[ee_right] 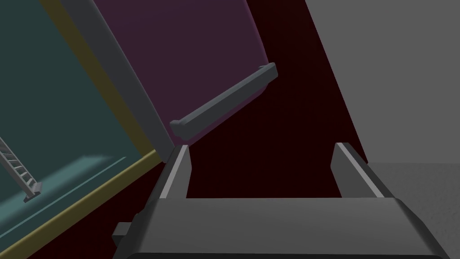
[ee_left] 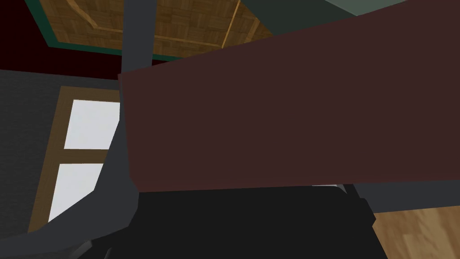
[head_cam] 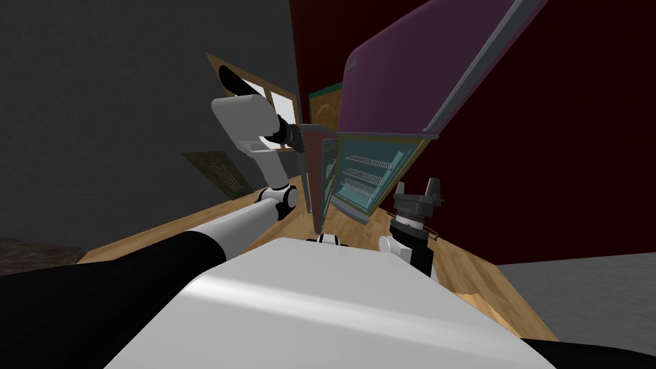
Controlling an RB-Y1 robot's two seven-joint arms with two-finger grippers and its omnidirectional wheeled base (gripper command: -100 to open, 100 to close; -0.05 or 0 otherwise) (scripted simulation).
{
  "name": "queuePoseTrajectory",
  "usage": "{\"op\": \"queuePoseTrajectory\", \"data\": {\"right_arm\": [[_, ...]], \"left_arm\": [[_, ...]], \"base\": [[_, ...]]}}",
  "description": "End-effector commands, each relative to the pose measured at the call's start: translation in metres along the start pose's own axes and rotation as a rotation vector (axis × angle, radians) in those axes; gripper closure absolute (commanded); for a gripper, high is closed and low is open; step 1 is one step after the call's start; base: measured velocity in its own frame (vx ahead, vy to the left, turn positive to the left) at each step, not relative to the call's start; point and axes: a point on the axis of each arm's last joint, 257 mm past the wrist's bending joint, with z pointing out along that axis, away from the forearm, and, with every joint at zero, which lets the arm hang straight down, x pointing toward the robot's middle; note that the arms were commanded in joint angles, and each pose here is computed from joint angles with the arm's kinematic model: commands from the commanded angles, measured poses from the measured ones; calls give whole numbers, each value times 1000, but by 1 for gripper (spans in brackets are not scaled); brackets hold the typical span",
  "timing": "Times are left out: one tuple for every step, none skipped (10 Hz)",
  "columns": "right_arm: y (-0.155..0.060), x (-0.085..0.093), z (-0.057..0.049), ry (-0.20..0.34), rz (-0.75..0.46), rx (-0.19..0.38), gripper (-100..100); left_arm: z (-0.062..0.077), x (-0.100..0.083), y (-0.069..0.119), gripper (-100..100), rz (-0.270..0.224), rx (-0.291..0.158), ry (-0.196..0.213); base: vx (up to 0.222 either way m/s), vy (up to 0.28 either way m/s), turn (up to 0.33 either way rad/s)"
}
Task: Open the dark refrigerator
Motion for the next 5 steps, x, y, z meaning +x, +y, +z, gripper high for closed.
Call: {"op": "queuePoseTrajectory", "data": {"right_arm": [[0,0,0,0,0,0,0],[0,0,0,0,0,0,0],[0,0,0,0,0,0,0],[0,0,0,0,0,0,0],[0,0,0,0,0,0,0]], "left_arm": [[-6,4,-19,-100,-15,52,9],[-6,4,-19,-100,-15,52,9],[-6,4,-19,-100,-15,52,9],[-6,4,-19,-100,-15,52,9],[-6,4,-19,-100,-15,52,9]], "base": [[-7,-7,2],[10,3,-8],[5,6,-3],[0,0,0],[0,0,0]]}}
